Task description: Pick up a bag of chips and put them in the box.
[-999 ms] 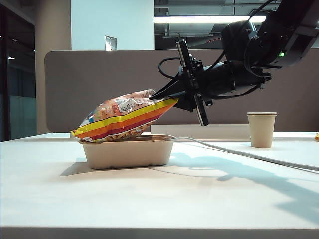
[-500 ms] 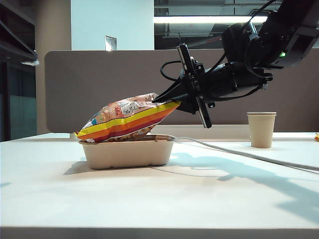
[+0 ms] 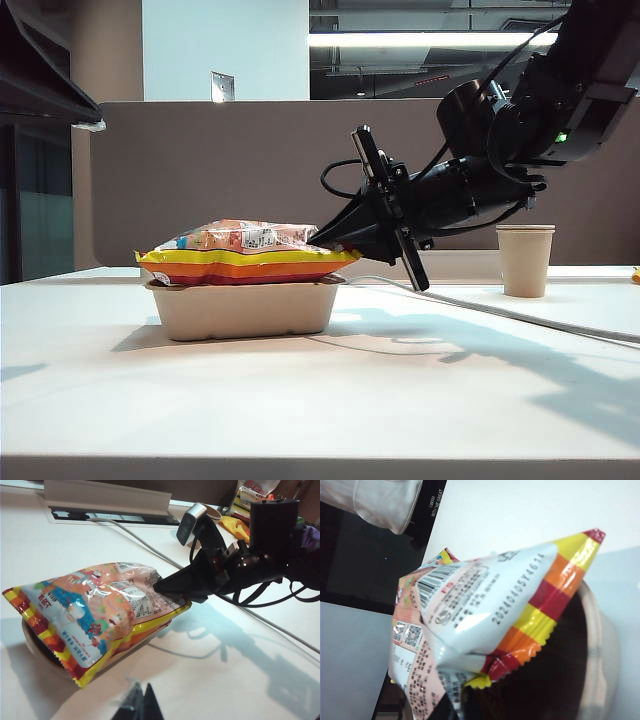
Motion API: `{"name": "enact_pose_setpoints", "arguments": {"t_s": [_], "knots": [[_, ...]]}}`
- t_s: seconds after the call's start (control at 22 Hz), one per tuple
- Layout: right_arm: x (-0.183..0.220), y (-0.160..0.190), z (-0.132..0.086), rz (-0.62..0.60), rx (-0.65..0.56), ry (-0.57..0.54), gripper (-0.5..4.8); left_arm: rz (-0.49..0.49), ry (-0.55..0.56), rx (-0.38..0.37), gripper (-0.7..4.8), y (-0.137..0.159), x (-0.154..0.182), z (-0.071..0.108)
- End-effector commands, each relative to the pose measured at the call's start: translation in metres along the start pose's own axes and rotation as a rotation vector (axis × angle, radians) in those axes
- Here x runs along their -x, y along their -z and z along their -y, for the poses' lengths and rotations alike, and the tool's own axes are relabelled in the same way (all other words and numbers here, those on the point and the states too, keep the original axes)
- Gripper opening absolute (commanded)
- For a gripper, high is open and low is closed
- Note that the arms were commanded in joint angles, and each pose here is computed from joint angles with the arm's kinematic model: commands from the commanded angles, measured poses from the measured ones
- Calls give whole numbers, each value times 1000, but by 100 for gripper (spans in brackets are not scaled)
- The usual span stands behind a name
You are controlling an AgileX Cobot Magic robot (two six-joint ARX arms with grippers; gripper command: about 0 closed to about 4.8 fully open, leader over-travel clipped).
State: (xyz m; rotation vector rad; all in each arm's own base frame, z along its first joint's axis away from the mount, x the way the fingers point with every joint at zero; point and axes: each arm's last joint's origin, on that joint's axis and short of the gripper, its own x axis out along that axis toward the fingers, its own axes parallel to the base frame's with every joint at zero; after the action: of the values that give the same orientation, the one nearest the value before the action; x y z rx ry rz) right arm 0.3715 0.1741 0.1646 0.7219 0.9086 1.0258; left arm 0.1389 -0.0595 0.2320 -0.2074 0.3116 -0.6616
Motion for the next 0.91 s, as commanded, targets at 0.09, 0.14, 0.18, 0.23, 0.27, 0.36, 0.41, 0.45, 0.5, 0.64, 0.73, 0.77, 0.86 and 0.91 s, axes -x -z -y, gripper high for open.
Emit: {"name": "enact_pose_setpoints", "arguments": {"t_s": [0.09, 0.14, 0.18, 0.23, 0.27, 0.36, 0.41, 0.45, 0.5, 0.64, 0.73, 0.77, 0.86, 0.91], "knots": [[0, -1, -2, 10, 42, 3, 22, 24, 0, -14, -5, -3, 1, 1], [1, -2, -2, 13, 44, 6, 25, 25, 1, -15, -5, -4, 1, 1], [1, -2, -2, 17, 51, 12, 62, 26, 1, -15, -5, -4, 1, 1], [1, -2, -2, 17, 63, 12, 91, 26, 1, -15, -5, -4, 1, 1], [1, -2, -2, 16, 65, 13, 95, 25, 1, -15, -5, -4, 1, 1], [1, -2, -1, 18, 76, 14, 105, 26, 1, -15, -4, -4, 1, 1], [2, -2, -1, 19, 82, 14, 123, 26, 1, -15, -4, -4, 1, 1], [2, -2, -1, 19, 85, 15, 147, 26, 1, -15, -2, -4, 1, 1], [2, -3, 0, 20, 86, 16, 163, 26, 1, -15, -1, -4, 1, 1], [2, -3, 0, 24, 118, 20, 182, 25, 1, -15, -1, -4, 1, 1], [3, -4, 0, 41, 126, 36, 215, 26, 1, -15, 14, -4, 1, 1], [5, -6, 0, 50, 130, 38, 223, 26, 1, -15, 28, -4, 1, 1], [12, -11, 0, 72, 145, 28, 223, 25, 2, -15, 28, -4, 1, 1], [18, -15, -2, 85, 155, 25, 222, 26, 2, -15, 28, -4, 1, 1]]}}
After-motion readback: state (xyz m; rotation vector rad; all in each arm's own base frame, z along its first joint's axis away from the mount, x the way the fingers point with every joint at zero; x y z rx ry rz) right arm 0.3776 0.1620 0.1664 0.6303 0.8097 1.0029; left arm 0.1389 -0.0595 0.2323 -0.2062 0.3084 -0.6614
